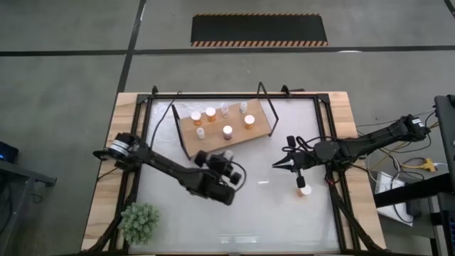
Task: Pick and place medicine bottles onto shelf by color
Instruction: Put the green pill bottle on the shelf
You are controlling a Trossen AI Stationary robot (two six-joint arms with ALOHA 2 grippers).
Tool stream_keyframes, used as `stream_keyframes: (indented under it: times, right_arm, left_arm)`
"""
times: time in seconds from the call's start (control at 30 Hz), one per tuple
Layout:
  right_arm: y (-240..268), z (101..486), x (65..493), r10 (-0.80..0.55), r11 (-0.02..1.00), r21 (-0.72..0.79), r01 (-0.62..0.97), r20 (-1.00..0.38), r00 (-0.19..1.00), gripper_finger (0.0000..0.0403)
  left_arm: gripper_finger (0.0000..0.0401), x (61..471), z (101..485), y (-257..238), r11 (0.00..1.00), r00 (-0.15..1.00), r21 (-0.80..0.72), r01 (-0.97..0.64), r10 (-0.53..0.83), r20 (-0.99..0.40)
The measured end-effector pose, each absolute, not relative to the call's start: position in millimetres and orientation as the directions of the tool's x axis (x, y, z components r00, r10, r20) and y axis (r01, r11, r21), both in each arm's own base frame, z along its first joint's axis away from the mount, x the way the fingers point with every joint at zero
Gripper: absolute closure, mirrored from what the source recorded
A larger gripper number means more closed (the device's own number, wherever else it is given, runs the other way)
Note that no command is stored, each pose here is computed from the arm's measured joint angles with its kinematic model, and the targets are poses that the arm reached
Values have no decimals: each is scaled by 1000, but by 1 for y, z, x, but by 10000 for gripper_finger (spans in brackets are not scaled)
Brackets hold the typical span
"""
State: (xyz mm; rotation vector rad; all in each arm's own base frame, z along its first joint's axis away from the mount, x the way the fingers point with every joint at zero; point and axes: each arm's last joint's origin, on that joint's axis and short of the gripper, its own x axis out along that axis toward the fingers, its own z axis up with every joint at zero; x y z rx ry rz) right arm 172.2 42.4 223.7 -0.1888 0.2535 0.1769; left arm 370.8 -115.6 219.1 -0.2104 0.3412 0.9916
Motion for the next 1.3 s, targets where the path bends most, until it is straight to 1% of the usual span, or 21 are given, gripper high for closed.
stream_keyframes:
  times: [0.07,0.17,0.37,0.77,0.93,1.3]
  right_arm:
    - [42,223,173,150,969,-151,-194,-267,952,390]
    - [42,221,172,149,969,-150,-195,-272,951,390]
    - [42,214,171,148,970,-145,-196,-288,946,390]
    - [42,214,171,148,972,-135,-192,-281,948,390]
    - [42,214,171,148,972,-134,-192,-281,948,390]
    - [42,214,171,148,973,-130,-191,-282,948,390]
  left_arm:
    - [284,363,210,-108,485,467,-56,-873,796,-385]
    - [284,357,194,-96,441,430,-68,-895,810,-399]
    - [284,354,179,-68,376,353,-27,-926,842,-407]
    - [271,352,177,-24,262,243,-10,-965,881,-406]
    - [270,353,177,-13,233,217,-9,-972,886,-410]
    - [268,352,174,-13,238,219,-11,-971,873,-437]
